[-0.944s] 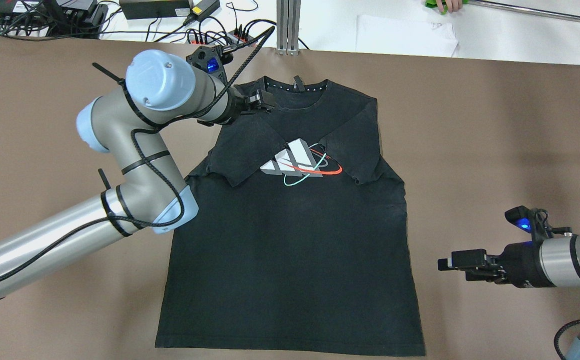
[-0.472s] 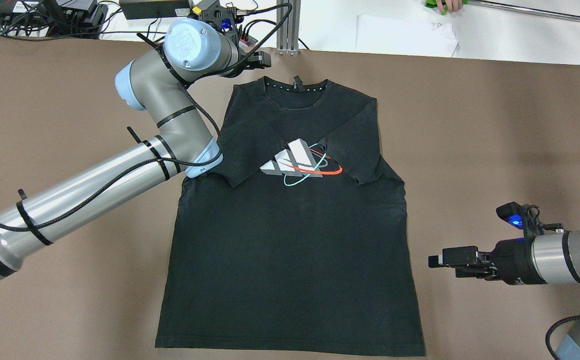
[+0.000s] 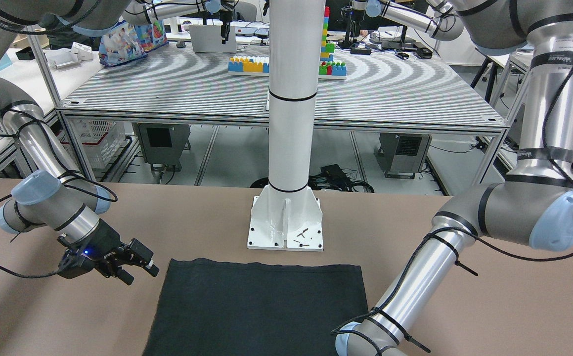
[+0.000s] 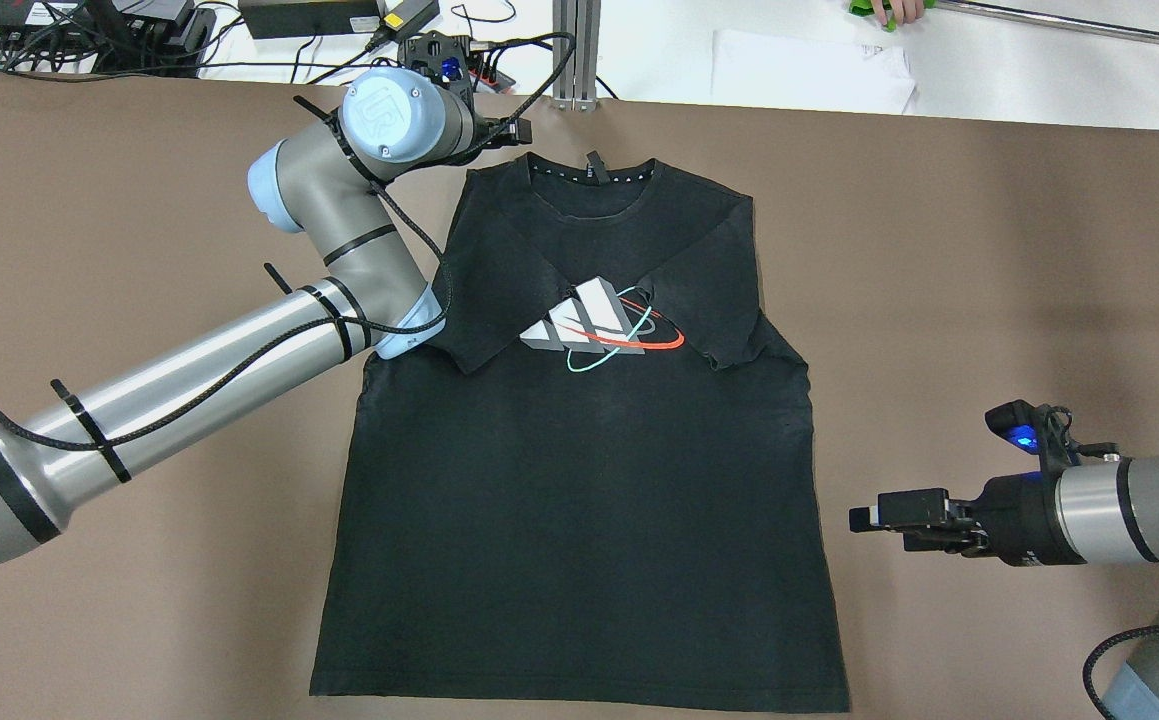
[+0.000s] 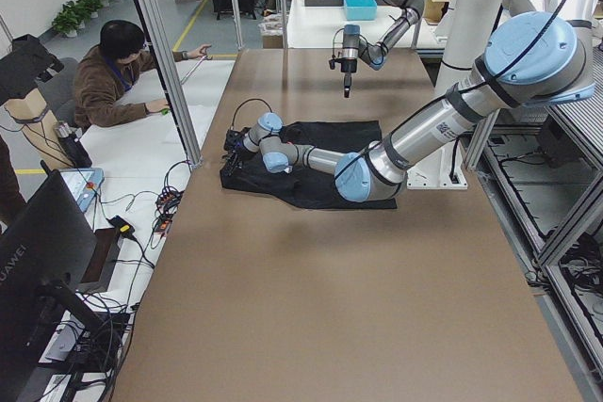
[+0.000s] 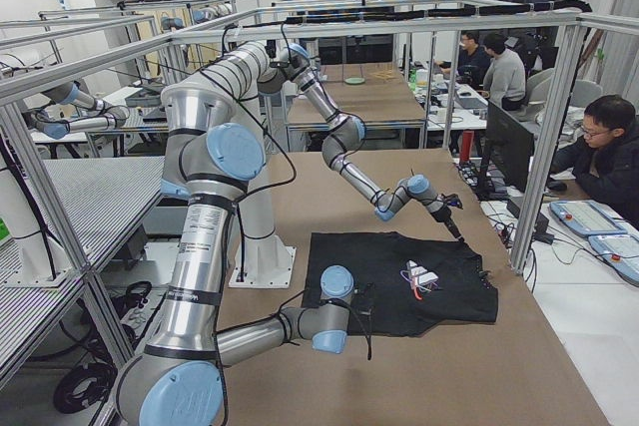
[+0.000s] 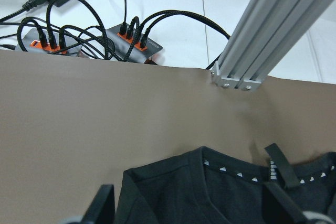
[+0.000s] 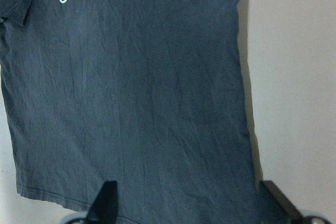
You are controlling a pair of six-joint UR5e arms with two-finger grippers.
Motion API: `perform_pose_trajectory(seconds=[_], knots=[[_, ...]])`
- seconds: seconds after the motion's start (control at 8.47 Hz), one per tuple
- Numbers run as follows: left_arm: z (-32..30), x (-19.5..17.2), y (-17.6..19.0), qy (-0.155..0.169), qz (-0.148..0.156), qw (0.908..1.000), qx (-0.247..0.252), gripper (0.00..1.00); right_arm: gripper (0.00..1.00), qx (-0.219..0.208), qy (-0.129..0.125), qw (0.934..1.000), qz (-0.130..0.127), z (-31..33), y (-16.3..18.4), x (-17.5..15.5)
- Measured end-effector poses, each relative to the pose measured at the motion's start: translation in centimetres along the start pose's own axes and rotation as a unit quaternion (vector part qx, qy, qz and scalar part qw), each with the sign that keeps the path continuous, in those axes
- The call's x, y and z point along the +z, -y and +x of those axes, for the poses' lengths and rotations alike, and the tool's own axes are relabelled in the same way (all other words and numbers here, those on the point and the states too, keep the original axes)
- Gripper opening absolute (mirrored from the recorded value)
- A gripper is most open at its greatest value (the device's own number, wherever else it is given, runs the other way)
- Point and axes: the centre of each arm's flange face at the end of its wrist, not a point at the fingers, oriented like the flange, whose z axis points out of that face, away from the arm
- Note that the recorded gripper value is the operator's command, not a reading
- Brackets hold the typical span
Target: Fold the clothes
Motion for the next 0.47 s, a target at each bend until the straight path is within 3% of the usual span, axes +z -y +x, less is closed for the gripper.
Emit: perform_pose_trajectory(seconds=[0.24, 0.47], knots=[[0.6, 0.6, -2.2, 0.001, -0.004, 1.0000, 0.006, 0.72, 0.94, 0.000, -0.001, 1.0000, 0.000, 0.0, 0.0, 0.0], [0.7, 1.0, -3.4, 0.004, -0.008, 0.9999, 0.009, 0.65, 0.94, 0.000, -0.001, 1.0000, 0.001, -0.1, 0.1, 0.0]])
